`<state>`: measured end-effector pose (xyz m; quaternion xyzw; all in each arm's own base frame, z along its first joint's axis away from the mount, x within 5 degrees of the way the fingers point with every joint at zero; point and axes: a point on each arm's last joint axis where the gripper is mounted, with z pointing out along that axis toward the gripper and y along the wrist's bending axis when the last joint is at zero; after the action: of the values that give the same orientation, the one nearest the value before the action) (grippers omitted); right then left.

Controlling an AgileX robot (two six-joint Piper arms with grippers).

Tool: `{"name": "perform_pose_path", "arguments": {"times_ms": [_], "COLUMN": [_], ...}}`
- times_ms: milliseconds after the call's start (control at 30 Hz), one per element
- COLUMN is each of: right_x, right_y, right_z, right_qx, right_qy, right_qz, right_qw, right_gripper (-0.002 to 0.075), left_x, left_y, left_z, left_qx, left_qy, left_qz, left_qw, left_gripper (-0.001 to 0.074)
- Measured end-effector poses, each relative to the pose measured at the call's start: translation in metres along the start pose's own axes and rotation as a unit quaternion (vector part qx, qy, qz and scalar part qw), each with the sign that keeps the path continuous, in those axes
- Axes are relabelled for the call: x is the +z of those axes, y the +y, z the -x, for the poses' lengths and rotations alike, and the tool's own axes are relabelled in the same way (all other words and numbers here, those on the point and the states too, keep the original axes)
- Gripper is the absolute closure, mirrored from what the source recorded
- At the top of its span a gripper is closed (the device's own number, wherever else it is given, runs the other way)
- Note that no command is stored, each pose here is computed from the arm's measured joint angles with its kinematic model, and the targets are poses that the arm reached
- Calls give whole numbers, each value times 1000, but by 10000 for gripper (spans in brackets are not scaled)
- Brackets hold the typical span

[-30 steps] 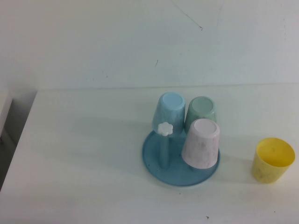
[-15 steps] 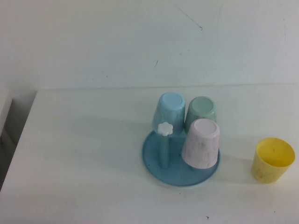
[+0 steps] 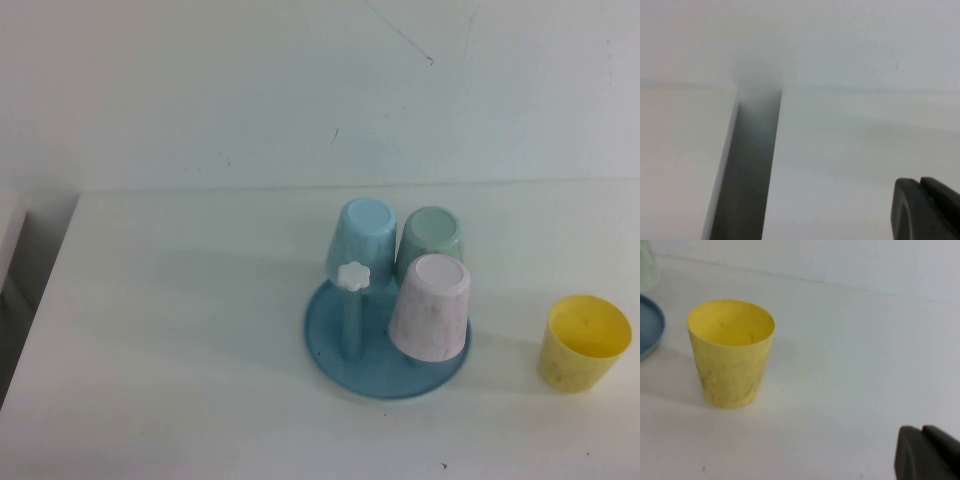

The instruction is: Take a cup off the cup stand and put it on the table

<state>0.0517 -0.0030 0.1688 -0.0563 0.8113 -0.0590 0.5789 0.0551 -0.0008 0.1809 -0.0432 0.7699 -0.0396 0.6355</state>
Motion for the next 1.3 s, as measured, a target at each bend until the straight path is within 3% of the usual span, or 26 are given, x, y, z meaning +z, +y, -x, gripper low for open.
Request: {"name": "perform_pose_path", "arguments": {"times_ms": [167,367,567,667,833,967,1067,1300], "right_x": [-3,-20,-41,-44,-42,-34,-41,-51], "right_y": [-2,-2,-1,-2,-3,-5,-11,-22], "right_z": [21,57,76,78,76,76,90,116], "right_qx": [-20,-49,-49,-39,-32,-33,-29,-18], "right_qy": [-118,-333,-474,-493,-477,-398,-325,-147], "right_qz": [-14,-27,-30,-34,-34,-34,-38,-33], "right_qw": [993,941,879,868,878,916,944,988], "right_gripper": [728,728,728,728,728,728,728,728], "left_x": [-4,-16,-22,-23,-20,-18,-15,-26], "left_y": [-2,-3,-4,-4,-3,-3,-4,-11], "left_z": [26,52,60,60,57,55,52,93], "left_qx": [1,1,1,0,-9,-17,-47,-78], "left_qy": [-144,-297,-351,-354,-329,-316,-252,-110], "left_qz": [-9,-18,-22,-22,-23,-25,-29,-23], "left_qw": [990,955,936,935,944,948,966,991], "left_gripper": [738,738,738,738,738,738,738,738]}}
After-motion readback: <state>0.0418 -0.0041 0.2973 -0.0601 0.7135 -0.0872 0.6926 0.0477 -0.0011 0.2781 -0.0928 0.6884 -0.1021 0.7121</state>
